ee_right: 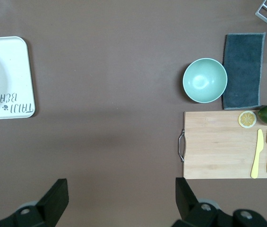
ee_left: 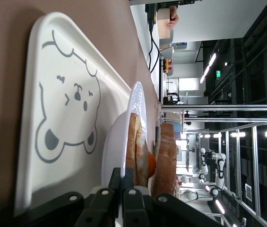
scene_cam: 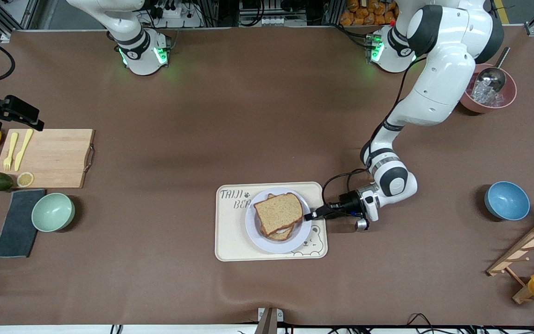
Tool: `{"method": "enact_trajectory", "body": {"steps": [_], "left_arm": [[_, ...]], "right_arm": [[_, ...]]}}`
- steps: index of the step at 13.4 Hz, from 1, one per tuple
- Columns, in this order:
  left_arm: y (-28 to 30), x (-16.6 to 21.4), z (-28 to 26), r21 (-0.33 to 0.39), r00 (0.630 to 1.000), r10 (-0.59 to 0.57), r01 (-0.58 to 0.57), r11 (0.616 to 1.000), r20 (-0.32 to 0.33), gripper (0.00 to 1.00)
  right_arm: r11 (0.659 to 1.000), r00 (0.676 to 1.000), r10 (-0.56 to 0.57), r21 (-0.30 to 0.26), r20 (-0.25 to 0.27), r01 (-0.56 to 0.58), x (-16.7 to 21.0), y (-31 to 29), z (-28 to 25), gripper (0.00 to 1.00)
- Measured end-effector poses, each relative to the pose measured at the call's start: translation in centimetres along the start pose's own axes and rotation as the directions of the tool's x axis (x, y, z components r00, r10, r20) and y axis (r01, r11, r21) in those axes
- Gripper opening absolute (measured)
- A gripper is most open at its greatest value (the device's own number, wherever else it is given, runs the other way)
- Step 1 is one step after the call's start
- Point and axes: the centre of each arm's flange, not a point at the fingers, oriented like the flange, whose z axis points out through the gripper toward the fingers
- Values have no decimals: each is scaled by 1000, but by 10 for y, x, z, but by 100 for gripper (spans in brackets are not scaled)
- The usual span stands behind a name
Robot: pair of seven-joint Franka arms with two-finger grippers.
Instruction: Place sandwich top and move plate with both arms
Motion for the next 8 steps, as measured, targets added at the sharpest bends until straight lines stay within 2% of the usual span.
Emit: {"method": "enact_trajectory", "body": {"steps": [5,7,8], "left_arm": [[-2,1,-3,9,1000,4,-4,1000,0,4],[1,2,-1,2,1000,6,-6,1000,2,17],[5,3,0,-2,1000,9,-9,1000,3,29]], "right_arm": [[1000,1000,0,0,1,0,0,0,1,100],[1000,1000,0,0,2,0,0,0,1,100],[1000,1000,0,0,4,0,0,0,2,100]]}}
